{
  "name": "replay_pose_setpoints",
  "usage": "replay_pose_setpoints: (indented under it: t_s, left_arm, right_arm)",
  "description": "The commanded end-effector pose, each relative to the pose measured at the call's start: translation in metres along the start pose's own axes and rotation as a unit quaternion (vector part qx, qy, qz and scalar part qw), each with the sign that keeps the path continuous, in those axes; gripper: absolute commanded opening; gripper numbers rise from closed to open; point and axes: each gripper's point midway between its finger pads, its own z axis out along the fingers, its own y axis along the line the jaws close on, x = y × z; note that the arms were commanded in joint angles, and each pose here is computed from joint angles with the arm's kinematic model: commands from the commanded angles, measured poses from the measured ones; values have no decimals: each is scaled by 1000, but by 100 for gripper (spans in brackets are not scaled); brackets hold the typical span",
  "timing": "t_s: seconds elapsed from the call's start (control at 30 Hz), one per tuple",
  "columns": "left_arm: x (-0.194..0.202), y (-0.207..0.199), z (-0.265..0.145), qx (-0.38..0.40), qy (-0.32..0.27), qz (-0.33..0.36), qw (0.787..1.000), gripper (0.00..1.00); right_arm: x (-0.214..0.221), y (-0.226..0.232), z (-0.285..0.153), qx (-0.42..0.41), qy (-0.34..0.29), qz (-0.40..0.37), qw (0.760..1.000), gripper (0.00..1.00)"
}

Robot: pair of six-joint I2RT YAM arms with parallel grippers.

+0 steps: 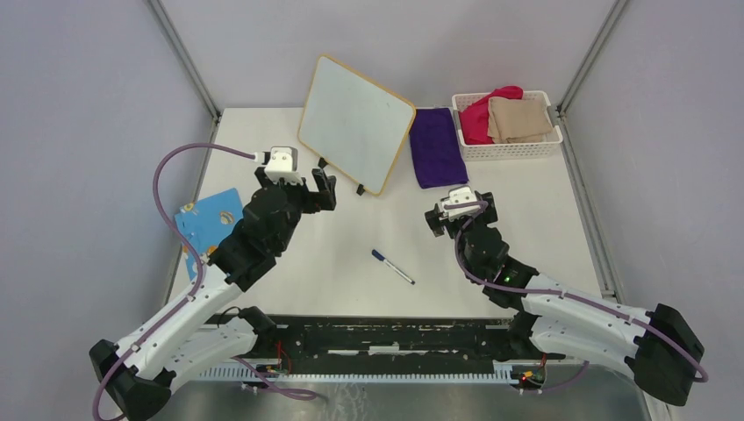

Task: Write a sentence on the whiteboard
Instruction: Move the whiteboard stand to the center of the board.

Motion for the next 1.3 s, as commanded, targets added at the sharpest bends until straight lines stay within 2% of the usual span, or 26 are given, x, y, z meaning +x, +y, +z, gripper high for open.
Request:
replay_pose_setpoints:
  t_s: [0.0,0.53,0.8,0.9,1.07,1.27]
  left_arm:
    - [-20,-10,-6,28,-27,-15,999,100]
    - [-18,-10,-5,25,-21,-11,999,100]
    - [-16,-12,-6,33,-19,-4,999,100]
    - [-16,-3,-5,6,-20,-7,1000,100]
    - [-17,15,-5,-51,-22,-22,998,100]
    - [-24,34,-10,-104,-36,-37,993,100]
  right_arm:
    - [-13,-8,-1,15,-26,24,999,98]
    - [-12,-8,0,22,-29,38,999,98]
    - [-29,16,19,-32,5,93,995,98]
    - [-32,34,32,-62,25,146,987,94]
    - [-31,80,43,-133,38,195,971,85]
    - [-16,133,61,-139,93,214,962,80]
